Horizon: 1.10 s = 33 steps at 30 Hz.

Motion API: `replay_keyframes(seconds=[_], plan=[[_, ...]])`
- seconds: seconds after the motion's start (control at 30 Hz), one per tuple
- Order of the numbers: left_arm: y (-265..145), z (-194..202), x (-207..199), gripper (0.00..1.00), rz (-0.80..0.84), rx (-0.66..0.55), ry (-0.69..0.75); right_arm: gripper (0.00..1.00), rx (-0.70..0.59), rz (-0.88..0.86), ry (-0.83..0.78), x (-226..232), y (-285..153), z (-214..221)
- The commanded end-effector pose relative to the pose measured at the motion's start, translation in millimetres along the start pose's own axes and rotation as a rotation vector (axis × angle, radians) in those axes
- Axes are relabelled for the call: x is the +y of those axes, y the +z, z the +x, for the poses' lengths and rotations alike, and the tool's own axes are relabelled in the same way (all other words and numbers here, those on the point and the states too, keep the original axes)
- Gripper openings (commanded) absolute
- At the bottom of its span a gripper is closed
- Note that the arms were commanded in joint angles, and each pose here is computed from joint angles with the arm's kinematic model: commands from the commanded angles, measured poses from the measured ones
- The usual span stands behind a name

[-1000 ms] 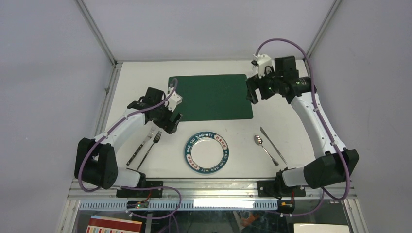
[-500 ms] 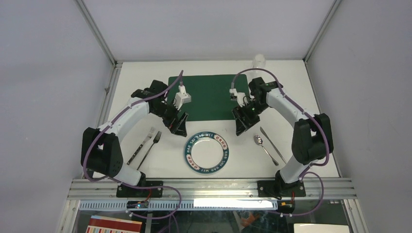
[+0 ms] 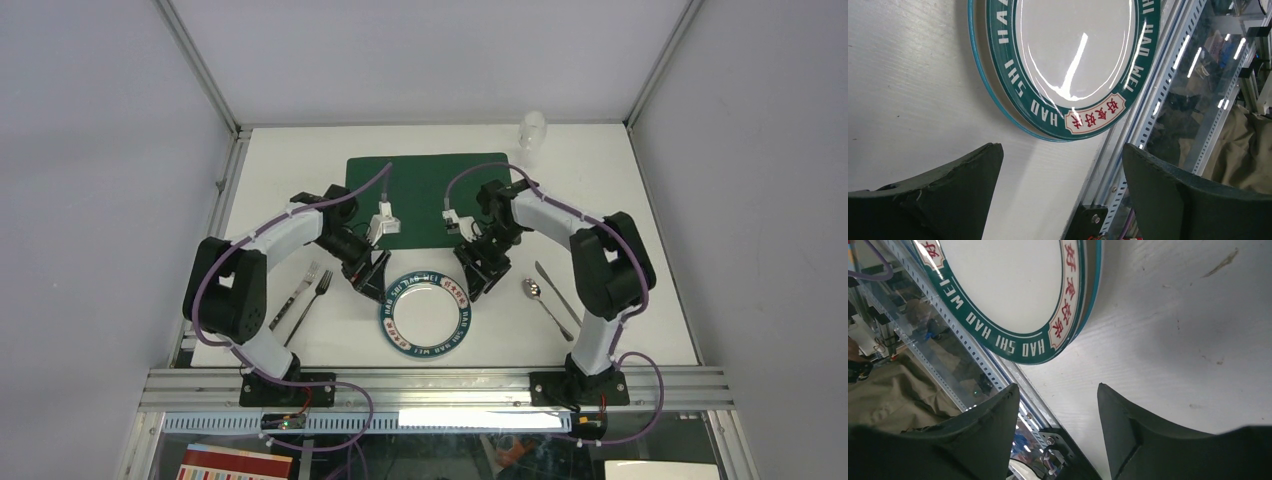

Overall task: Set the dinner table for one person
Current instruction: Pick up the plate at the center of the board.

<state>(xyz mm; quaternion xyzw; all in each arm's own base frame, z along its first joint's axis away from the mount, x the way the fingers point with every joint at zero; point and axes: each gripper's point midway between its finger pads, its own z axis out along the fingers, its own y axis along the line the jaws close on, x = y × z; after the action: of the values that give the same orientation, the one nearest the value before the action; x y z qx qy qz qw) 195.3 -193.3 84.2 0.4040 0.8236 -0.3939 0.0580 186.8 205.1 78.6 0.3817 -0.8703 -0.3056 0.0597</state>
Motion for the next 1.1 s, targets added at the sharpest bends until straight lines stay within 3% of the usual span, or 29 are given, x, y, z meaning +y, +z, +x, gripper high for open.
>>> replay_keyframes(seconds=[0.0,0.53,1.07], plan=[[5,-5,-3,0.94,0.038,-0.023,0.060,0.61,-0.001,-0.055,0.015,4,9,-10],[23,1,16,0.92,0.065,0.050,0.035,0.64,0.074,-0.094,0.016,8,34,-24],[44,6,10,0.90,0.138,0.101,0.029,0.64,0.134,-0.149,0.054,1,59,-28]])
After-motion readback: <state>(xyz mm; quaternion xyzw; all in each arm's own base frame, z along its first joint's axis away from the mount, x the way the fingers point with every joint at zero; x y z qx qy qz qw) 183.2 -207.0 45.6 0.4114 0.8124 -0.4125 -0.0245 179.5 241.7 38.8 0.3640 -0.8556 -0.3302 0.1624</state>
